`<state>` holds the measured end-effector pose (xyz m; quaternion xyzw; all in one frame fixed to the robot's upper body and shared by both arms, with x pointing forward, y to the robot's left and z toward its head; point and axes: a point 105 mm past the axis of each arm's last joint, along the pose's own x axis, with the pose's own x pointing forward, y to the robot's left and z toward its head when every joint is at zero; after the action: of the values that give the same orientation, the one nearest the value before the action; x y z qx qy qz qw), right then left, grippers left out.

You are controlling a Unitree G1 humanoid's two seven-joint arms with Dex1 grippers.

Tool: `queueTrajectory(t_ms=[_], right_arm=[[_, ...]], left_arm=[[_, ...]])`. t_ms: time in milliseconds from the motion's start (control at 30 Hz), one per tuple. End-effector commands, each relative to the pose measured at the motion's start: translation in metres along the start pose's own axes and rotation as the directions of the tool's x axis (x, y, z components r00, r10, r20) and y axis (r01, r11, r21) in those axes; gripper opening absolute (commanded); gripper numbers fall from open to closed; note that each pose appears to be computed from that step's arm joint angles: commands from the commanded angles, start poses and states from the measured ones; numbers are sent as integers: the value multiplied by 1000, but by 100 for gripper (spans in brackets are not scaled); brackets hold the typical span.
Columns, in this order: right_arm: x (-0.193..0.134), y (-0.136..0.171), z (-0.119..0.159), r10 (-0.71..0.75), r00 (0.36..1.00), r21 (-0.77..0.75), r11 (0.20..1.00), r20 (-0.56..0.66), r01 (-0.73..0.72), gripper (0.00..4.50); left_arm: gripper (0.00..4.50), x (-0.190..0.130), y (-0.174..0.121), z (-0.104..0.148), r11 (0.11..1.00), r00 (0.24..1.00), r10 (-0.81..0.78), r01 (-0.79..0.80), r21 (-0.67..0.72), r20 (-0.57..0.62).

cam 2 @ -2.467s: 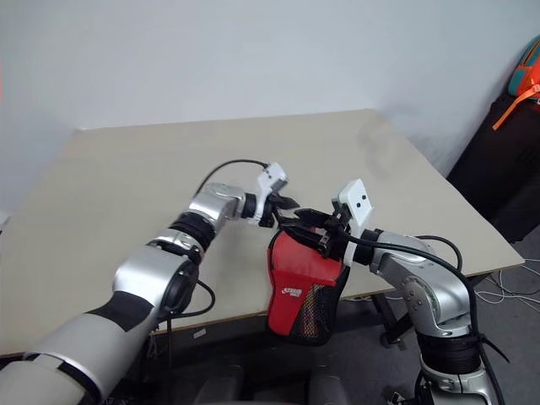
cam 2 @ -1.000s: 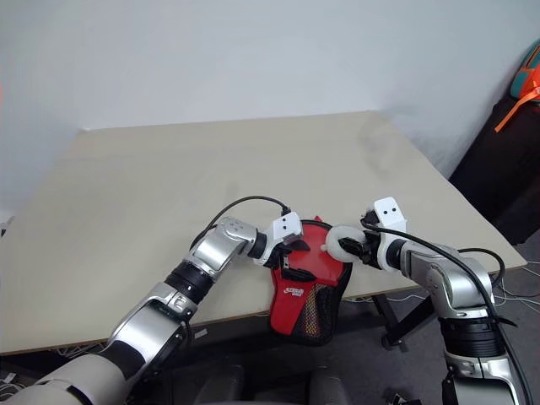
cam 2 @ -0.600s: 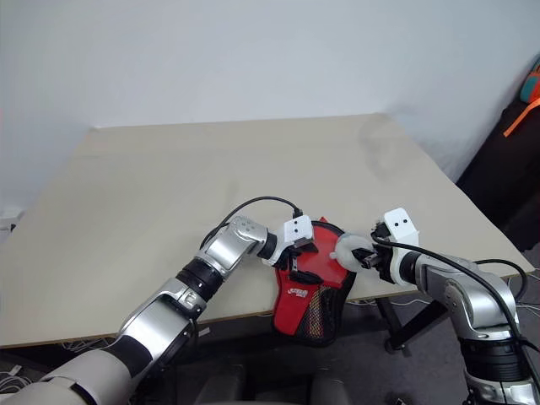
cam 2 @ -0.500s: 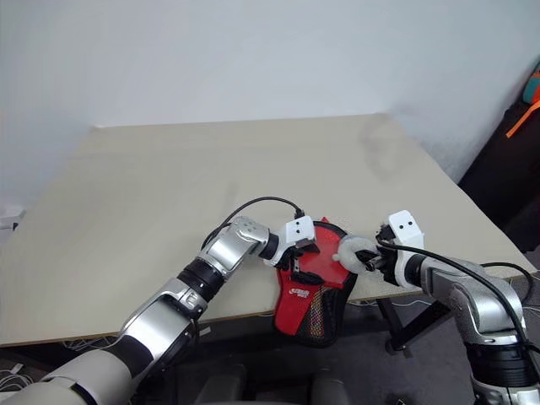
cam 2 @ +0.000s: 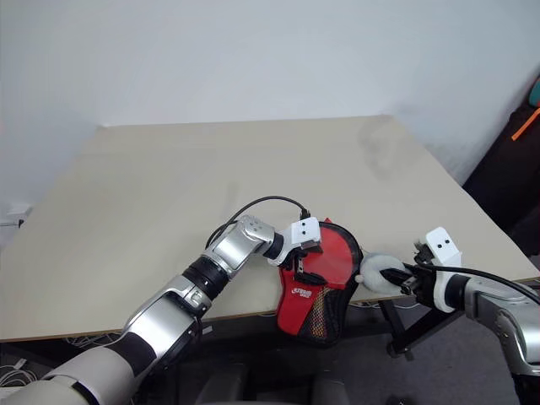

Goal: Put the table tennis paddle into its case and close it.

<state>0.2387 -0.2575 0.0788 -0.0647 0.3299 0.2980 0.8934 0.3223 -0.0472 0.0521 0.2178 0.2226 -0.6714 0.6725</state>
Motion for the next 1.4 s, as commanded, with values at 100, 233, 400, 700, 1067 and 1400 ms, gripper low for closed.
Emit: queueTrajectory(t_ms=[100,233,400,700,1067,1400], right_arm=[[-14,18,-11,114,988,-136,983,-99,-127,58],[-18,34,-15,195,969,-186,957,-151,-222,58],[-23,61,-20,301,929,-268,897,-214,-352,58],[-35,93,-50,427,830,-325,776,-360,-540,56],[-38,137,-62,552,700,-368,600,-453,-710,56],[-29,194,-40,722,588,-414,439,-366,-797,53]], left_arm=[[445,2,2,-24,999,995,3,-7,-42,-96],[445,3,5,-22,999,995,9,-13,-44,-94],[445,4,8,-19,998,997,20,-24,-58,-74],[445,6,12,-22,993,997,46,-53,-105,-69],[445,4,19,-19,988,995,83,-88,-130,-48],[445,-7,31,-21,979,990,134,-140,-150,-50]])
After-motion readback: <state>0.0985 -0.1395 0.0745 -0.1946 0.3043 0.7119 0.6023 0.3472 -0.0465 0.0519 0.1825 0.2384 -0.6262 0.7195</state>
